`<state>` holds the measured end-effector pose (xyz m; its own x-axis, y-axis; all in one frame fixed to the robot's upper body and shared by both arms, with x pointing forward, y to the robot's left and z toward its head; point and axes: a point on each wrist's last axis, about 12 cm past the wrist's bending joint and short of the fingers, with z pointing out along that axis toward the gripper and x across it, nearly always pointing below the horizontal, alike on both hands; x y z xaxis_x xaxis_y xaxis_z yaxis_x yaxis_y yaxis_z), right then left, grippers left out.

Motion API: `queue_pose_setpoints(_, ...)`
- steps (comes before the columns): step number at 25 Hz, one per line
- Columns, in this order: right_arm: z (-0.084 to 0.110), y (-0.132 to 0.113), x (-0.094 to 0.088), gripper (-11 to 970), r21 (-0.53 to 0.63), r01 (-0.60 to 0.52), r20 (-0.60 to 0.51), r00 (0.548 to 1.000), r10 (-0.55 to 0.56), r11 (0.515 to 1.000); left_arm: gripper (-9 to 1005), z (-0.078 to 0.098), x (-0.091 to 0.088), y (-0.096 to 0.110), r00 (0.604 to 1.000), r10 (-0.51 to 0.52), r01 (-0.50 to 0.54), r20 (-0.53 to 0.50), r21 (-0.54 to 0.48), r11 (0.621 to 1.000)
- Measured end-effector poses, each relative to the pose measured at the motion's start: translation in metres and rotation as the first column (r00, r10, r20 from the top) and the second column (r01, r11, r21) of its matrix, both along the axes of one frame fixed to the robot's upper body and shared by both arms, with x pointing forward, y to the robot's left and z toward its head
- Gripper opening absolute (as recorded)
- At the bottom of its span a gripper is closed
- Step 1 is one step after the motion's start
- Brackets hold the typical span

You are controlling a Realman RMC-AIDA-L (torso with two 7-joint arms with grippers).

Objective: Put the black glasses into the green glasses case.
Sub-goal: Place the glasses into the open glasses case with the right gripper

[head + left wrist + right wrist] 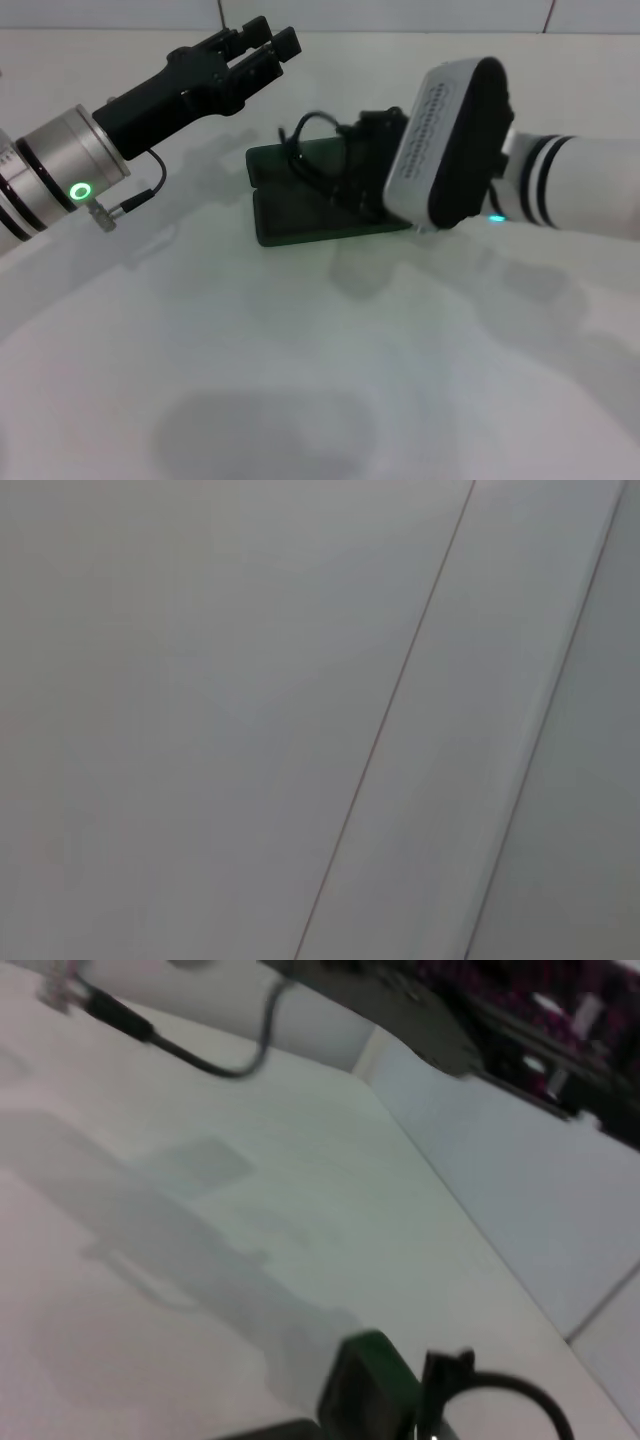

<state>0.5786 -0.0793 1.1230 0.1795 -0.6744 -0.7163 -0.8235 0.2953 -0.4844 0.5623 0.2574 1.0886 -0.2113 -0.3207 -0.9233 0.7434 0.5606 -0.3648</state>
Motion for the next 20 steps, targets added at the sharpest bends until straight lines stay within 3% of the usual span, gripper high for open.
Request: queue_pose_setpoints(20, -0.004, 0.017, -0.017, 575, -0.026, -0.088, 0.006, 0.996, 0.088, 0.996, 532, -0.002, -0.002, 0.0, 1.0, -0.003, 0.003, -0.006, 0.001, 1.0)
